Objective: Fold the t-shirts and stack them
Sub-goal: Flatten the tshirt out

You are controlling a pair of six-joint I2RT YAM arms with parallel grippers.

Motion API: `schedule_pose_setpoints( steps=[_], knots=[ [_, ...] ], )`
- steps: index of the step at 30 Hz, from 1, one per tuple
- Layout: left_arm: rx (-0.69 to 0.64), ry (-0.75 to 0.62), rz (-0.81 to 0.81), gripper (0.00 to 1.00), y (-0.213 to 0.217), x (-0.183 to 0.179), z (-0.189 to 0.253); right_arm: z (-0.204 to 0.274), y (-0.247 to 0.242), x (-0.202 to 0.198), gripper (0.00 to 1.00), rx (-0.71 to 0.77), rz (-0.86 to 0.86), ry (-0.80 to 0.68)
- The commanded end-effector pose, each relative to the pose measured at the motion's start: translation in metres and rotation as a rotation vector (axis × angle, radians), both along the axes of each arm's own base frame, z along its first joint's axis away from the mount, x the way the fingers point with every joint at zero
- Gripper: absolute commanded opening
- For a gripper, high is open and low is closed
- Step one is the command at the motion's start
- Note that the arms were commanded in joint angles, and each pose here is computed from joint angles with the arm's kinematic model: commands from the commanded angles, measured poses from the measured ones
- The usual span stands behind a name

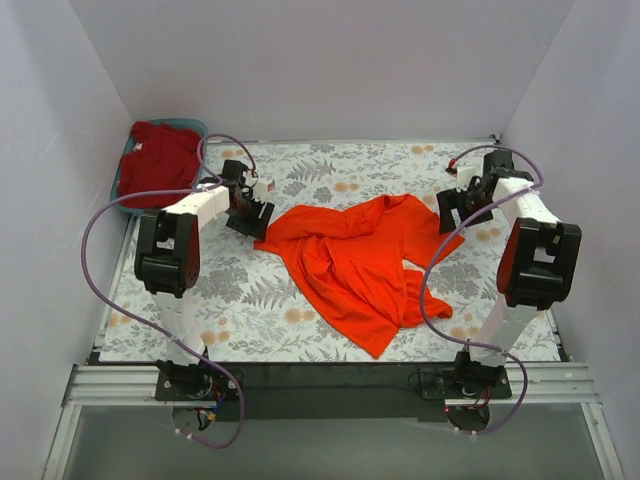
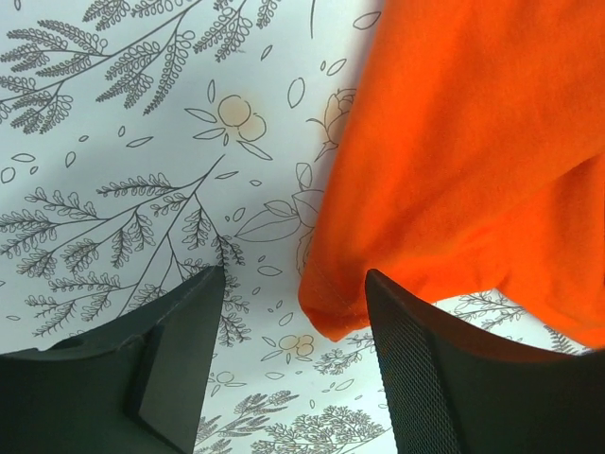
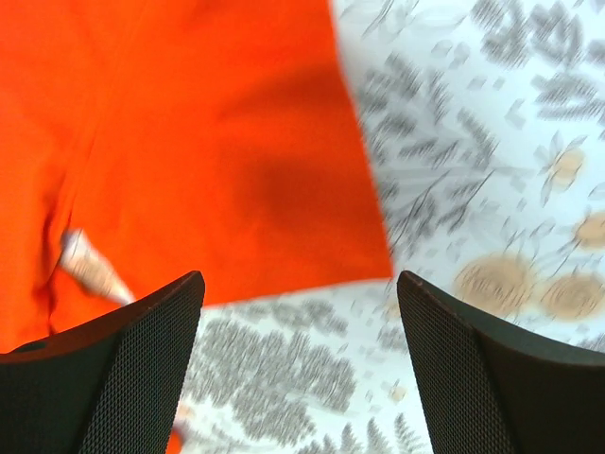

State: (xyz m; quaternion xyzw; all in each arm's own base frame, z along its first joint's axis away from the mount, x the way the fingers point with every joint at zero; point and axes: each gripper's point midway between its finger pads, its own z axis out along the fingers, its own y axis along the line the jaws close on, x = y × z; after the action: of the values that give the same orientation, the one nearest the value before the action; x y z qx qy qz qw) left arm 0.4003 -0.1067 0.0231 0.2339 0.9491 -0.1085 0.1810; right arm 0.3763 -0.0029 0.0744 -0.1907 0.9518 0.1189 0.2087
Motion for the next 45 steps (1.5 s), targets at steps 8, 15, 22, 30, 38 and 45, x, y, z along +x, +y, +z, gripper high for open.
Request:
schedule_pose_setpoints(
  steps=[8,15,22,30,38,45],
  knots=[
    [-0.031,0.014,0.006,0.64,-0.006,0.003,0.011,-0.028,-0.004,0.043,0.89,0.013,-0.036,0.035],
    [-0.020,0.051,-0.005,0.59,-0.005,-0.002,-0.002,-0.052,-0.001,0.024,0.79,-0.009,0.025,0.088],
    [-0.028,0.080,0.012,0.24,-0.007,0.000,-0.013,-0.070,-0.002,0.010,0.33,-0.038,0.058,0.134],
    [-0.060,-0.002,0.075,0.00,-0.006,0.045,0.000,0.000,-0.019,0.071,0.01,-0.083,0.038,-0.089],
    [-0.114,-0.086,0.193,0.00,0.018,0.088,0.025,0.053,-0.052,0.101,0.01,-0.171,0.014,-0.231],
    [-0.092,0.000,0.149,0.00,0.023,0.031,0.014,0.025,-0.048,0.080,0.01,-0.163,0.046,-0.154]
  ],
)
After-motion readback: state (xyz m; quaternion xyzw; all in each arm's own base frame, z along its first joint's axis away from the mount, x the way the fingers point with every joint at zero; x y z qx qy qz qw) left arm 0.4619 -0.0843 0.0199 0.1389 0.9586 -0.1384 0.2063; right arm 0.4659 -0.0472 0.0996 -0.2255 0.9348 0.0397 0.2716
